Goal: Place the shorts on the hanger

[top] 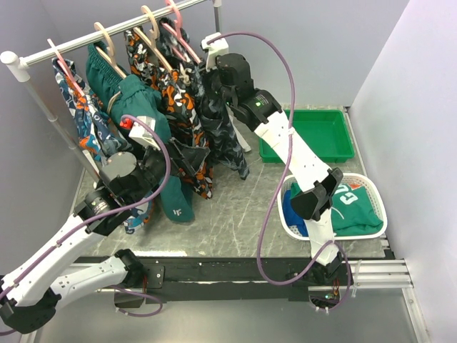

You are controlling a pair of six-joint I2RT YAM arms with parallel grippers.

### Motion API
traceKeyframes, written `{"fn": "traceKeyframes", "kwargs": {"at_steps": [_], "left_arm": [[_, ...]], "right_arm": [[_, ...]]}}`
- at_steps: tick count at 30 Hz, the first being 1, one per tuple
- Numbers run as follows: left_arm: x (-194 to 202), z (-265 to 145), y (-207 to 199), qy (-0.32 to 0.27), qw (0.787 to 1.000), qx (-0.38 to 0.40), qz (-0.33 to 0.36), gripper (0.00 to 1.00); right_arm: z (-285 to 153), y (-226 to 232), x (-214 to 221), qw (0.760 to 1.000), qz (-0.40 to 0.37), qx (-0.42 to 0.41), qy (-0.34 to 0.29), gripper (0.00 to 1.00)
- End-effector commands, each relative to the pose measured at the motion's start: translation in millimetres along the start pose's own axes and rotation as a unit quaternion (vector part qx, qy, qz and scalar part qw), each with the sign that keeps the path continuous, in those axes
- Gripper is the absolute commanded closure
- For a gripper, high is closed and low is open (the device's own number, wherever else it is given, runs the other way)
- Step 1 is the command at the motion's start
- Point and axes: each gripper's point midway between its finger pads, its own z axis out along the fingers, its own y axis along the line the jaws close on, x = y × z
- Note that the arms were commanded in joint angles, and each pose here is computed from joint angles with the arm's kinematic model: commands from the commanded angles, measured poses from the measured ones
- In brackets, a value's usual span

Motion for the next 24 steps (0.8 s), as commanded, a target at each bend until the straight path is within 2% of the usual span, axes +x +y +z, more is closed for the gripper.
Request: {"fn": "traceKeyframes", "kwargs": {"at_steps": [1,3,5,9,14,16,17,18,19,20,21,22,23,24], "left_arm": [[-2,2,-8,-0.004,1.0,0.02,0.003,0.1],[-3,2,-9,-0.004,1.0,0.019,0.003,0.1],[-3,2,-8,-0.005,1.0,0.017,0.004,0.09],[-6,2,-9,-0.006,1.0,0.018,0.01,0.08],[-7,6,-11,-0.005,1.0,0.017,0.01,0.06],[-3,11,-14,0.005,1.0,0.025,0.01,0.04],[0,14,-14,0.009,1.0,0.025,0.009,0.01],[7,20,-12,0.02,1.0,0.02,0.01,0.0],[10,23,-9,0.025,1.0,0.014,0.01,0.03],[14,26,-6,0.03,1.0,0.006,0.008,0.04],[24,32,-3,0.041,0.999,-0.003,0.008,0.04],[32,36,1,0.048,0.999,-0.008,0.008,0.04],[39,38,2,0.055,0.998,-0.01,0.007,0.04],[53,41,-2,0.071,0.997,-0.007,0.007,0.04]], "right_arm": [[-28,-10,-72,0.993,0.036,0.004,-0.108,0.59],[-30,-12,-73,0.993,0.038,0.004,-0.107,0.5],[-35,-12,-76,0.993,0.045,0.005,-0.109,0.45],[-72,-24,-103,0.988,0.074,0.017,-0.132,0.23],[-123,-33,-117,0.983,0.113,0.01,-0.143,0.13],[-145,-34,-110,0.982,0.134,0.006,-0.132,0.06],[-141,-31,-87,0.985,0.14,0.004,-0.104,0.04],[-168,-34,-95,0.979,0.166,-0.005,-0.121,0.04],[-175,-31,-88,0.977,0.176,-0.014,-0.118,0.04],[-167,-22,-56,0.979,0.182,-0.028,-0.09,0.03],[-195,-22,-62,0.971,0.211,-0.041,-0.109,0.0],[-201,-21,-51,0.969,0.22,-0.047,-0.105,0.0],[-195,-17,-15,0.97,0.225,-0.044,-0.075,0.0],[-220,-20,-16,0.963,0.248,-0.051,-0.092,0.0]]}}
